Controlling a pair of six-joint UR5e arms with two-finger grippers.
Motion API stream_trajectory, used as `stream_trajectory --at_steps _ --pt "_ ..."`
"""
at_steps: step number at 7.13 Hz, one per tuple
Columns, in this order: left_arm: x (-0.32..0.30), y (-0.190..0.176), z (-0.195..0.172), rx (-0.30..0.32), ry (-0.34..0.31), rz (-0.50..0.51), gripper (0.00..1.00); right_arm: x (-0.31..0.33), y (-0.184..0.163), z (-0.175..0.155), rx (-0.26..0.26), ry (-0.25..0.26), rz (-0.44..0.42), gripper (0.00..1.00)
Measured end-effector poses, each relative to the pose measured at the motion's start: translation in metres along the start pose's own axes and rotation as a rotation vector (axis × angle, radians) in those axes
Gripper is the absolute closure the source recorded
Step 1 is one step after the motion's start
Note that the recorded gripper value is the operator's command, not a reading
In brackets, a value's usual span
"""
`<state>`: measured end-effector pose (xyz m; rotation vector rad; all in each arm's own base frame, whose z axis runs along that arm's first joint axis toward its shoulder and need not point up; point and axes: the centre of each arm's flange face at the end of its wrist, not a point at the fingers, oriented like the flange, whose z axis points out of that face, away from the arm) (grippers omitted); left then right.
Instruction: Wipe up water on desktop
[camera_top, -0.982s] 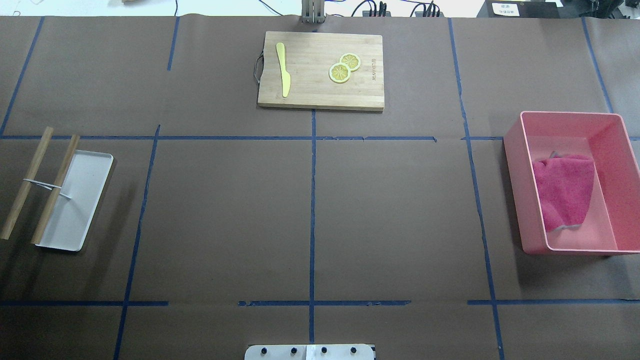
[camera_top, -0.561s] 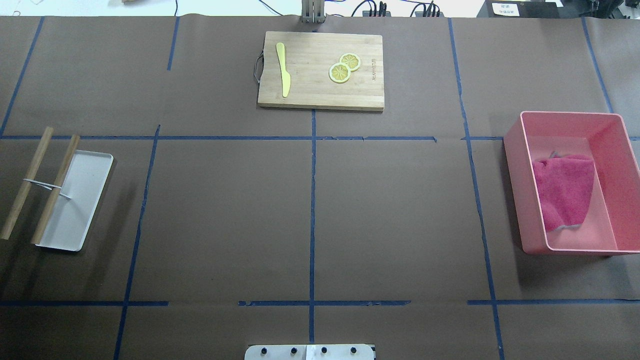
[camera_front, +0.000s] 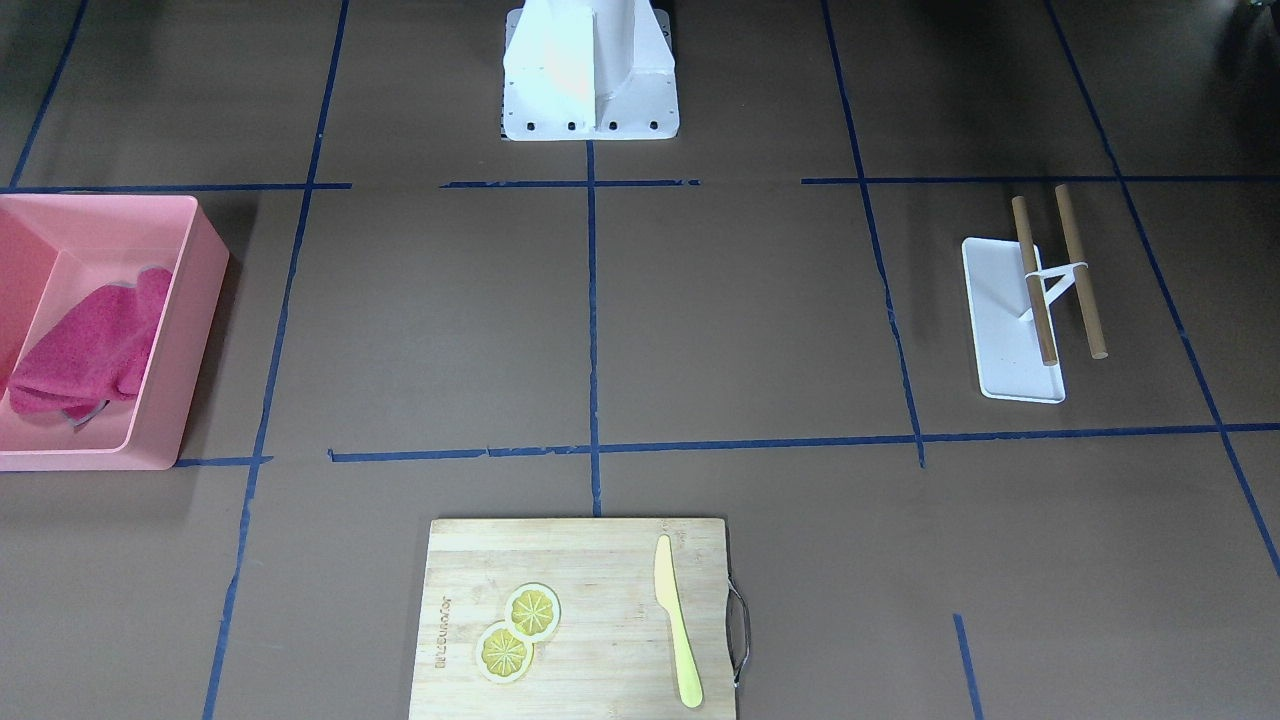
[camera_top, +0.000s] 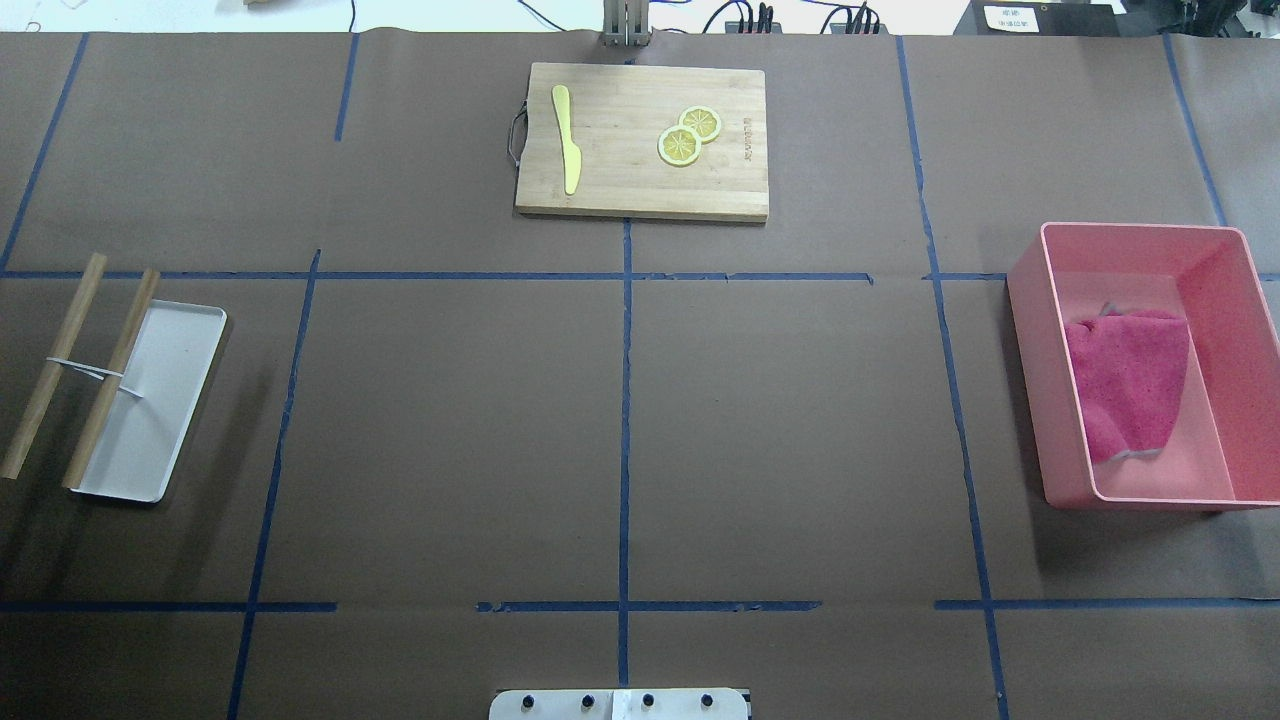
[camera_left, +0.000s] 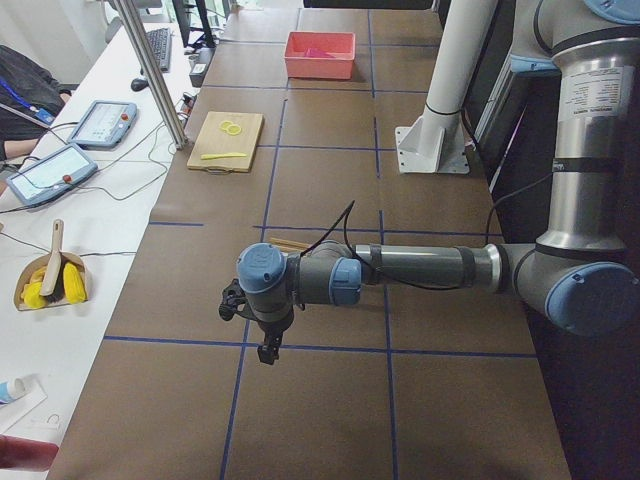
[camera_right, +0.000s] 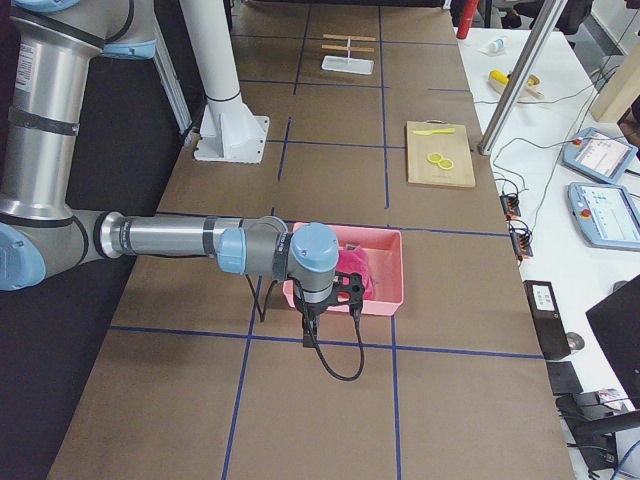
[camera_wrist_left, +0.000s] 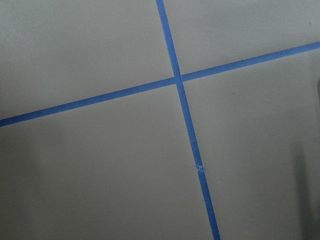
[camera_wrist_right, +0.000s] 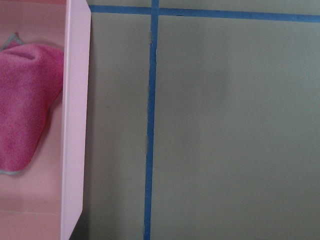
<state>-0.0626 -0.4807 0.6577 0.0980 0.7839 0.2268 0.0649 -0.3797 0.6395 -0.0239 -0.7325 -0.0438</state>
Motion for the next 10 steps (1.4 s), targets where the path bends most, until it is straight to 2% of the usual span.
stream_trajectory --at_steps 10 --pt "0.0003 -0.0001 0.0008 -0.002 0.0 0.0 0.0 -0.0066 -0.0017 0.007 -0.018 -0.002 -0.016 0.0"
